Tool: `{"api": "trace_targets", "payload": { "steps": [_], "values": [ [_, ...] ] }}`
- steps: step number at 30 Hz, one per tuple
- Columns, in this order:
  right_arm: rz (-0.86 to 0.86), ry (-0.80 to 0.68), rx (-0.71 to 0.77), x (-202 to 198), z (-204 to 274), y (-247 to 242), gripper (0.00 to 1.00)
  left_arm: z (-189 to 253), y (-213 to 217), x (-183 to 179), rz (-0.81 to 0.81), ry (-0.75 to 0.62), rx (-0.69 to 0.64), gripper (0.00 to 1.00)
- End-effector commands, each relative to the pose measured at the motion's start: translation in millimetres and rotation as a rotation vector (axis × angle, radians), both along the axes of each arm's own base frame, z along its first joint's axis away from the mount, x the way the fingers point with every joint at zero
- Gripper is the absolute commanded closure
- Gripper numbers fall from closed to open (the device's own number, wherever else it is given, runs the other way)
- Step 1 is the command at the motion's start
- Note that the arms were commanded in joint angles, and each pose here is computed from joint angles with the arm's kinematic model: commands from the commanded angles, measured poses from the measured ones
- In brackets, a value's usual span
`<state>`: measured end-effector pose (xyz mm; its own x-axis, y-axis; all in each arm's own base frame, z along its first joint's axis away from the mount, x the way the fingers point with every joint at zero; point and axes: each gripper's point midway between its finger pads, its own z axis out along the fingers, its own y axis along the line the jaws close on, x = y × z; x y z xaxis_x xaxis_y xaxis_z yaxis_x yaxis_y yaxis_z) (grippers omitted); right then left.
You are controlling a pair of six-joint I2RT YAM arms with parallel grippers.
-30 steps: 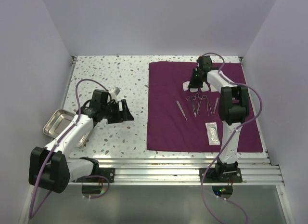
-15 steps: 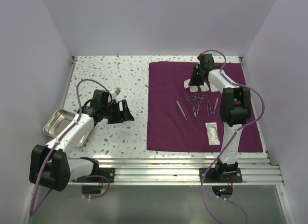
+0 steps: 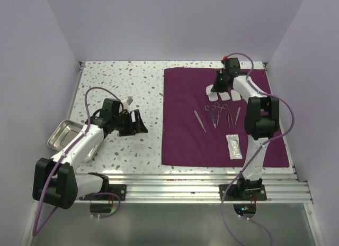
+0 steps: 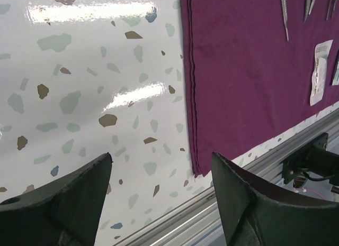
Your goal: Prepare the surgical pack
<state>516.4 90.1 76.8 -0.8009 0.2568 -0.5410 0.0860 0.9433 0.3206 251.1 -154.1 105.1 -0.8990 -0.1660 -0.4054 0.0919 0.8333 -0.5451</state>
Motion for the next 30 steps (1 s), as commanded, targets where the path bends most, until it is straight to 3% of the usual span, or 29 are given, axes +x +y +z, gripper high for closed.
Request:
{"api": "trace_targets", "payload": {
  "steps": [1,30],
  "values": [
    [0.030,-0.039,0.007,1,18,-3,1.00,8,-4,8,-0.018,-0.042,-0.019,0.21],
    [-0.001,0.090,-0.011,-14,-36,-20,1.00,6,-5,11,-0.018,-0.032,-0.024,0.21]
  ]
}}
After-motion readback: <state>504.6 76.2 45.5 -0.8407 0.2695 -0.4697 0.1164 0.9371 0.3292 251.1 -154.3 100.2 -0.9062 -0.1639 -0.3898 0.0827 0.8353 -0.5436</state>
